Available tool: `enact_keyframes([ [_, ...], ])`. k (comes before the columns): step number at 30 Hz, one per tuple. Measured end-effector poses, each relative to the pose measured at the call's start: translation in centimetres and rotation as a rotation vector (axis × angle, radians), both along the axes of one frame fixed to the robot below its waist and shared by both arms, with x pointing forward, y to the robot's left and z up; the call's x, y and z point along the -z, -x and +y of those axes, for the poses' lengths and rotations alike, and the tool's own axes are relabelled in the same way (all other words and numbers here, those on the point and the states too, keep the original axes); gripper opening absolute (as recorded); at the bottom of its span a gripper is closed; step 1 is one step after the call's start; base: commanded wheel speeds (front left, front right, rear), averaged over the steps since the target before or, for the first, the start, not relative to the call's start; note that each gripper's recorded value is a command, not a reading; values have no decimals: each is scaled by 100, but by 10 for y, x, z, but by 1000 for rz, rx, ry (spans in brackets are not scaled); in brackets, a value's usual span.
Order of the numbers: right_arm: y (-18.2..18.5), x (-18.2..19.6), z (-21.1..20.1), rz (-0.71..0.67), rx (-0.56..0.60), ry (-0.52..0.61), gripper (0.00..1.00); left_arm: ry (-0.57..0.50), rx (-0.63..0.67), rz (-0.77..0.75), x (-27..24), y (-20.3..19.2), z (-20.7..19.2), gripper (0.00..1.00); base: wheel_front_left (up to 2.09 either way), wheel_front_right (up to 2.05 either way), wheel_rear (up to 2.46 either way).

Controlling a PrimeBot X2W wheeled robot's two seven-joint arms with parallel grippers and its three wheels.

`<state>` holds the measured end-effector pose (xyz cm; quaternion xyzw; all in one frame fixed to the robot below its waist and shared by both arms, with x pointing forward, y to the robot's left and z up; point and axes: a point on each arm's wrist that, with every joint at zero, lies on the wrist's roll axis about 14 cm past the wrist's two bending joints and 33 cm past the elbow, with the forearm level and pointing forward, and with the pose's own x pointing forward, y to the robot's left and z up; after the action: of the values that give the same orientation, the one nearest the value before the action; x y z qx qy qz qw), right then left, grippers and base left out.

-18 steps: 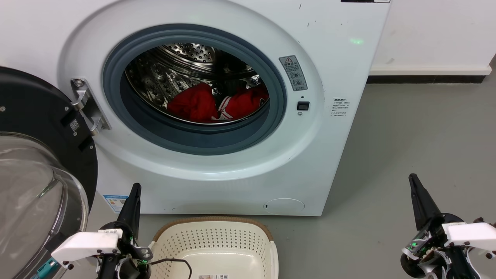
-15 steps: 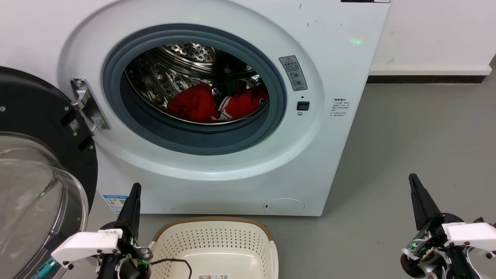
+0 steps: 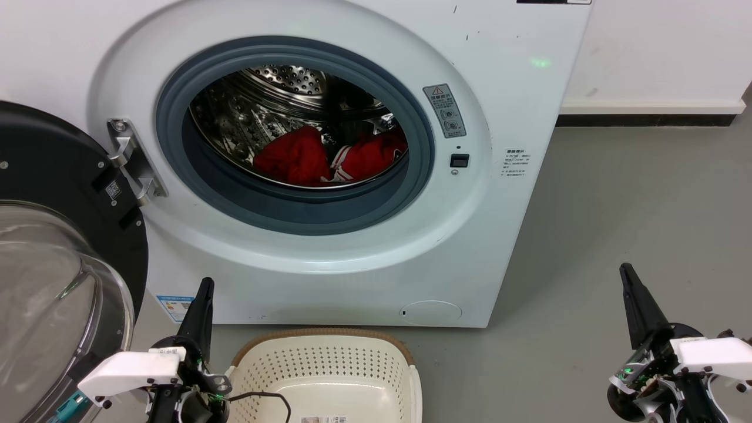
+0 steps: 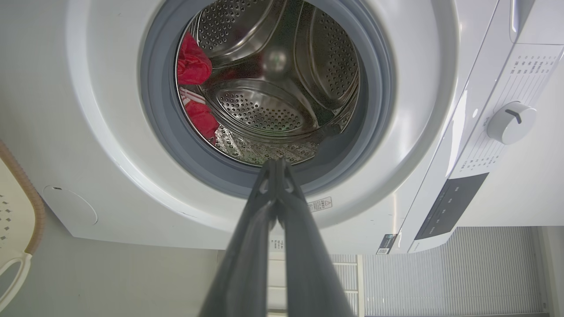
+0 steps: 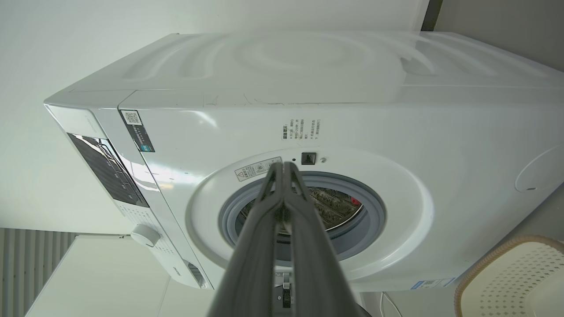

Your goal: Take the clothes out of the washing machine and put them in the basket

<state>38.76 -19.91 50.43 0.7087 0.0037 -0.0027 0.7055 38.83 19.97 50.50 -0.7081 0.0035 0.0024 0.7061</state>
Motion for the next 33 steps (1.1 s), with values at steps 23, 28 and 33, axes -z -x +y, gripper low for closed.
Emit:
enact_keyframes([
  [23, 12, 20, -5, 61, 45, 32, 100, -62, -54, 61, 19, 11, 10, 100, 0, 0, 0],
  [28, 14, 26, -16, 85, 82, 131, 100, -124, -87, 56, 17, 12, 18, 100, 0, 0, 0],
  [33, 15, 26, -25, 96, 105, 243, 100, -197, -140, 52, 13, 14, 34, 100, 0, 0, 0],
])
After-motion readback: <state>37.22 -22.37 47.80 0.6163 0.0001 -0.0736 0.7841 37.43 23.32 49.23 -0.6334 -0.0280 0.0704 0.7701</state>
